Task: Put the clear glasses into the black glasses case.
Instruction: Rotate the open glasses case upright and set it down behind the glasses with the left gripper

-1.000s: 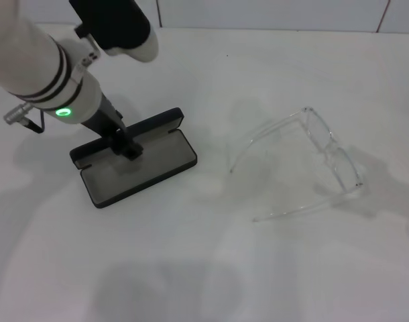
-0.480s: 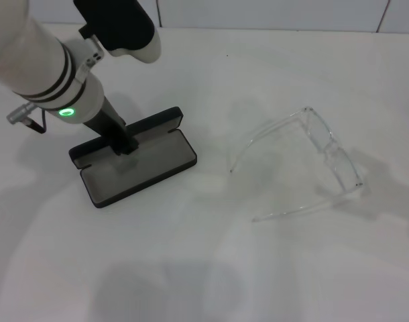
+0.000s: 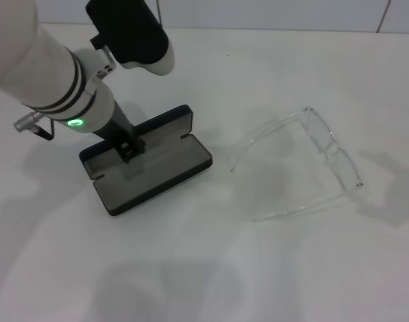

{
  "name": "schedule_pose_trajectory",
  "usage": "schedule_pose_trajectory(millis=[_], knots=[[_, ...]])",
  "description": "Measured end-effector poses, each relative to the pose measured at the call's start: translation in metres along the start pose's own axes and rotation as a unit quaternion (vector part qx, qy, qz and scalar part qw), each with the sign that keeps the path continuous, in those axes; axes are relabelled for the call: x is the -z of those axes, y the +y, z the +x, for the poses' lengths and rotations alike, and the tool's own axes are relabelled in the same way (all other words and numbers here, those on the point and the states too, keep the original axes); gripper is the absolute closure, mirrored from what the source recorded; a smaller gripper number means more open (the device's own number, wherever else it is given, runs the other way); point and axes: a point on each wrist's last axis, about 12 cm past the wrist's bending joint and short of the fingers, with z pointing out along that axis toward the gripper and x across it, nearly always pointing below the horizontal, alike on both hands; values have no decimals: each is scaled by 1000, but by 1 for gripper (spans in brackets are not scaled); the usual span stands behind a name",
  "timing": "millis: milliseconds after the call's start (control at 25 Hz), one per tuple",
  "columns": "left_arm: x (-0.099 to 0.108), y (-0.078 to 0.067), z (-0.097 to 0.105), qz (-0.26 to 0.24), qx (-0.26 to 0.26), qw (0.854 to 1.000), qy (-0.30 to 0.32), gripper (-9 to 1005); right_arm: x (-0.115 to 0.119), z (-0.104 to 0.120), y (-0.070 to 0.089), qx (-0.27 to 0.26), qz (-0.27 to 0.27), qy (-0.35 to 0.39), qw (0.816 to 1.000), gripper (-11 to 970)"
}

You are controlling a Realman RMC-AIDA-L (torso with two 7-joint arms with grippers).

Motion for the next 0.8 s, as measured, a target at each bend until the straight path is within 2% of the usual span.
schedule_pose_trajectory(millis=[80,200,480,600,800], knots=[[6,-5,-1,-5,-9,1000,-11,796,13,-4,6,16,21,-41,999,87],[20,-21,-3,-16,-40,998,-37,792,30,-8,13,30,61,-72,995,87],[35,-73,-19,-14,-143,987,-73,784,42,-6,25,45,101,-96,989,87],[37,-84,-24,-10,-163,983,-80,781,42,-5,26,44,101,-95,989,87],[40,-91,-26,-4,-173,982,-76,775,46,-5,29,44,108,-94,989,87]])
